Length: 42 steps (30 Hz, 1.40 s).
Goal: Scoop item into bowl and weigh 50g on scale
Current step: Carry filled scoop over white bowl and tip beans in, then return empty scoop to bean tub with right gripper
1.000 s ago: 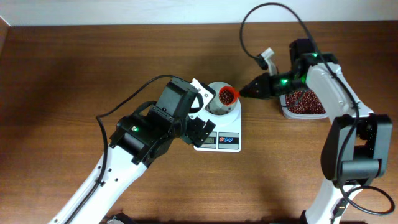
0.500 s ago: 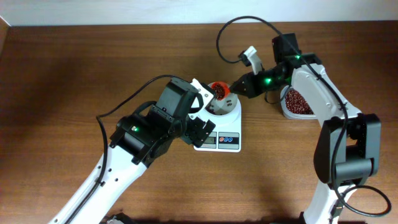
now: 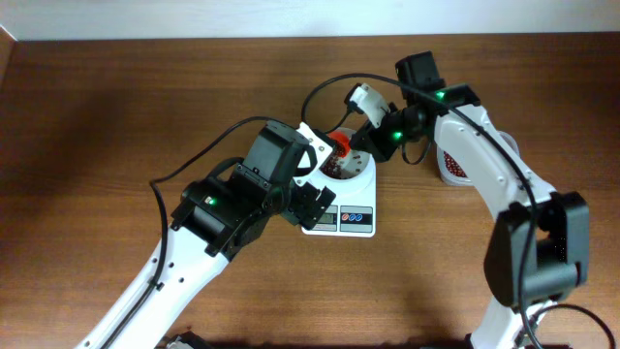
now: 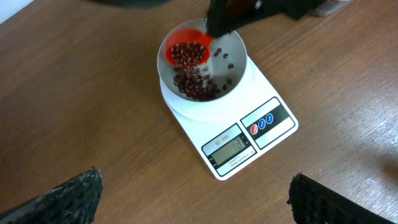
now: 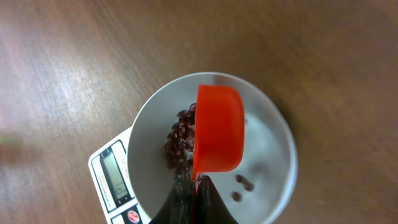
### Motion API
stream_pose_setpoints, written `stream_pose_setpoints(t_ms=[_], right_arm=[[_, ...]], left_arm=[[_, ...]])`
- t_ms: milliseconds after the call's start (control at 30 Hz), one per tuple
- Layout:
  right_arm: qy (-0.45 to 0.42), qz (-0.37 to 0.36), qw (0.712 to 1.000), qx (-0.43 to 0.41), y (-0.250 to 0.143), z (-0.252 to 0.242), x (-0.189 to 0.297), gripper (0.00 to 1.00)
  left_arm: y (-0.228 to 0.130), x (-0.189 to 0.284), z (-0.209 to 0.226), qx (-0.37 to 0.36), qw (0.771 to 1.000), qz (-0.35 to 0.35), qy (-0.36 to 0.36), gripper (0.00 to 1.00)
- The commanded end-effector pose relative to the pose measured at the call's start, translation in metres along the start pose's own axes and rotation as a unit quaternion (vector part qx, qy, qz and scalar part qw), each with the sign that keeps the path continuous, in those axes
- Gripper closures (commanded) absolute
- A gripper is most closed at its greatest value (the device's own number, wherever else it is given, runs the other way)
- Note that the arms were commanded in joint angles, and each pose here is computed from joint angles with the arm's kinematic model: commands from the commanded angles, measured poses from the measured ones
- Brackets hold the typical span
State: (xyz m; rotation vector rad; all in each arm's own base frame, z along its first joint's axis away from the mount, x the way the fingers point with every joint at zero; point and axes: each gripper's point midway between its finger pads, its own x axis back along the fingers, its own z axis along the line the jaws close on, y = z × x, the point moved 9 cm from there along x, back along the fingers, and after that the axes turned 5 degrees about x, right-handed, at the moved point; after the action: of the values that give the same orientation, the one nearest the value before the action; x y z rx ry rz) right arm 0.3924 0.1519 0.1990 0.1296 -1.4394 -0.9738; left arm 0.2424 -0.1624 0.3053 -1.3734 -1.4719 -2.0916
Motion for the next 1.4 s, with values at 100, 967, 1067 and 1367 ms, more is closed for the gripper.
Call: stream_pose_setpoints(t_ms=[100,967,1067,1367], right_arm=[[-0.075,-0.007,0.995,0.065,0.019,0.009,0.040,0.96],[-0.122,0.005,0.991,0.064,0.033,0.029,0.047,0.96],[-0.137,-0.020,0.990,0.006,0.037,0.030,0.063,0.96],[-0.210,-0.094,0.948,-0.222,0.007,-0.006,0.140,0.96]], left_arm=[[0.004,0.004,0.001,0.009,1.000,-0.009,-0.004,0.01],[0.004,0.004,0.001,0.009,1.000,-0.009,-0.004,0.01],[0.004,0.004,0.001,0.009,1.000,-0.009,-0.004,0.01],[0.004,0.004,0.001,0.009,1.000,-0.009,-0.004,0.01]])
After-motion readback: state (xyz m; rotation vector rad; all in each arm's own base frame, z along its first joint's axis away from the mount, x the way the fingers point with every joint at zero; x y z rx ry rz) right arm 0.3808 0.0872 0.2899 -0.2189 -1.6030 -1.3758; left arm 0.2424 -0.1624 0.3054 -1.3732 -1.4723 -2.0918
